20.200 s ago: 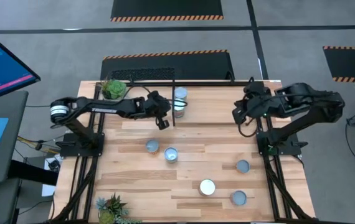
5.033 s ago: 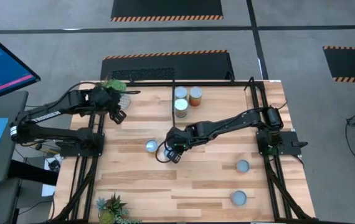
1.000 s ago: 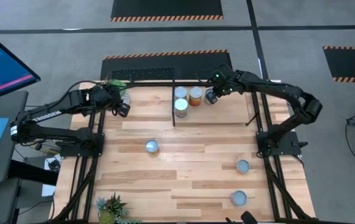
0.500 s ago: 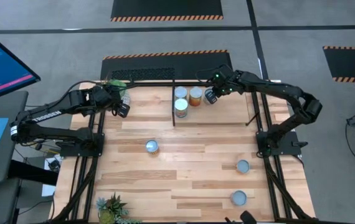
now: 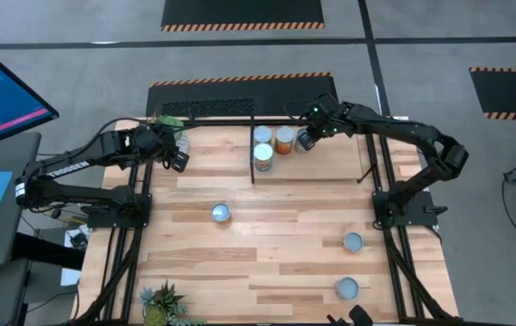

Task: Pick and place cans onto a shelf
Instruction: Put the canned chicken soup on the shelf, then put the canned black beans on the shelf

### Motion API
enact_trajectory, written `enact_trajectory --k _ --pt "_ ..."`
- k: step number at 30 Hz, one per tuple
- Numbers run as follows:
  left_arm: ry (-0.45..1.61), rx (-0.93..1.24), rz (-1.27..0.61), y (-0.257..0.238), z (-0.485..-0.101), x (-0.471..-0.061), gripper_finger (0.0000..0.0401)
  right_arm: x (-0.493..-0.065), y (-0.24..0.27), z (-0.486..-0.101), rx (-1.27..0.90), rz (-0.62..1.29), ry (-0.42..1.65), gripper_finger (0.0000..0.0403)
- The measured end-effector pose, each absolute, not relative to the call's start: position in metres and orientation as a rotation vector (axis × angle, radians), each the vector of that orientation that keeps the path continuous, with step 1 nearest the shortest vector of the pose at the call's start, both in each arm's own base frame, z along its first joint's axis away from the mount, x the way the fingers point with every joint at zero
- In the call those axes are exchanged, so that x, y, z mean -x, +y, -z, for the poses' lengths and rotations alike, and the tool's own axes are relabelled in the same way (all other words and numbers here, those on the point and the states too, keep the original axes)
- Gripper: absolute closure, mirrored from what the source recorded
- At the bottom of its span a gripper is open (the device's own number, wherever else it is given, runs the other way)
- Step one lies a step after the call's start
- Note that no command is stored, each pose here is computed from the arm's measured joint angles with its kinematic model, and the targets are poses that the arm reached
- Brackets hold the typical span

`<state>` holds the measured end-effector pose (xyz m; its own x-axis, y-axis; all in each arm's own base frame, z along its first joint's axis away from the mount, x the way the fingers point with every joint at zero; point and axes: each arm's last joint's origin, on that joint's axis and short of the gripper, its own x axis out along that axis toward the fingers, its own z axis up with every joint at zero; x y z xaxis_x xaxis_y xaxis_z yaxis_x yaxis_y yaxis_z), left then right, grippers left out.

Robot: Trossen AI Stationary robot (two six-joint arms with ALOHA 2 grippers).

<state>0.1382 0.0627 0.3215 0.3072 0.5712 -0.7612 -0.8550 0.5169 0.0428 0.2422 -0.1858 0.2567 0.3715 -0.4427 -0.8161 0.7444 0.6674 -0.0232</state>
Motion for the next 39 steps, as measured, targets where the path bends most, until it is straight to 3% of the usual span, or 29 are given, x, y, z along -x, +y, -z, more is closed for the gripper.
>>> enact_trajectory --k 11,18,24,31,39 --pt "0.816 0.393 -0.972 0.063 -0.322 -0.138 0.0296 -0.245 -0.188 -0.282 -0.364 0.788 0.839 0.0277" --pt "0.816 0.393 -0.972 0.063 -0.322 -0.138 0.0296 -0.232 -0.156 -0.324 -0.482 0.755 1.02 0.0285" --pt "0.813 0.403 -0.954 0.063 -0.322 -0.139 0.0296 -0.223 -0.101 -0.346 -0.661 0.594 1.151 0.0284" --pt "0.936 0.343 -0.579 0.057 -0.318 -0.151 0.0296 -0.231 -0.037 -0.348 -0.634 0.482 1.194 0.0284" --pt "1.152 0.177 -0.318 0.057 -0.292 -0.186 0.0296 -0.245 0.023 -0.338 -0.618 0.594 1.167 0.0285"
